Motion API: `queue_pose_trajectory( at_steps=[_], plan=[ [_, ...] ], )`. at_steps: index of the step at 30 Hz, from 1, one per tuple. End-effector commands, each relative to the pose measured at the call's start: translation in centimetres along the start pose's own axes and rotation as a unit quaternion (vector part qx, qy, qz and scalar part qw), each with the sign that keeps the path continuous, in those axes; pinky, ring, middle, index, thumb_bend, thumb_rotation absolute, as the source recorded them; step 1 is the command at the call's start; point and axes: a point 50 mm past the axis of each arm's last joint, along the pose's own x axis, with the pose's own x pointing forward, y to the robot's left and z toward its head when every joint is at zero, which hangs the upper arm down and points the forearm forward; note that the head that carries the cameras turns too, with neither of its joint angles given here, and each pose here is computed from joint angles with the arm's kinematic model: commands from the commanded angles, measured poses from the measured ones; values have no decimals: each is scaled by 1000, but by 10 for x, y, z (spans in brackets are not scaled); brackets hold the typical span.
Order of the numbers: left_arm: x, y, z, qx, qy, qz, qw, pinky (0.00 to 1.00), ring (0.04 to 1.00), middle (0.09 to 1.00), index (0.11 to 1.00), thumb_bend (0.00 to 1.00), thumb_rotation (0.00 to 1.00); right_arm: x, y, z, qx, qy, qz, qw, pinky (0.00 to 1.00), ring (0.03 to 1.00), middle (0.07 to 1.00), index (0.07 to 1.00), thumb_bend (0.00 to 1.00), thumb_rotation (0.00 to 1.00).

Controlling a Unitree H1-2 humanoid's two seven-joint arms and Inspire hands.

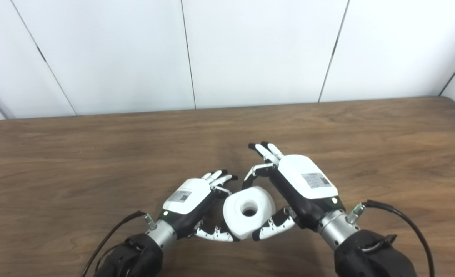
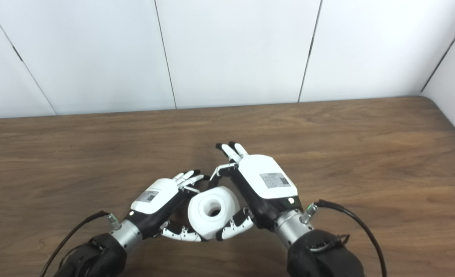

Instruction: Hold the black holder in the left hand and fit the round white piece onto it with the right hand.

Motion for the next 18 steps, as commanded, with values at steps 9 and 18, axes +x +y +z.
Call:
queue_pose_trajectory(
  at_steps=[9,18],
  plan=[
    [2,7,10,7,-13,12,1000,1000,1000,941,482,517,51,-2,1,3,11,-13,-11,1000,797,1000,975,480,512,139],
    [0,6,12,7,-12,12,1000,1000,1000,943,482,516,53,-3,6,2,19,-21,-10,1000,803,1000,974,480,512,139]
  ],
)
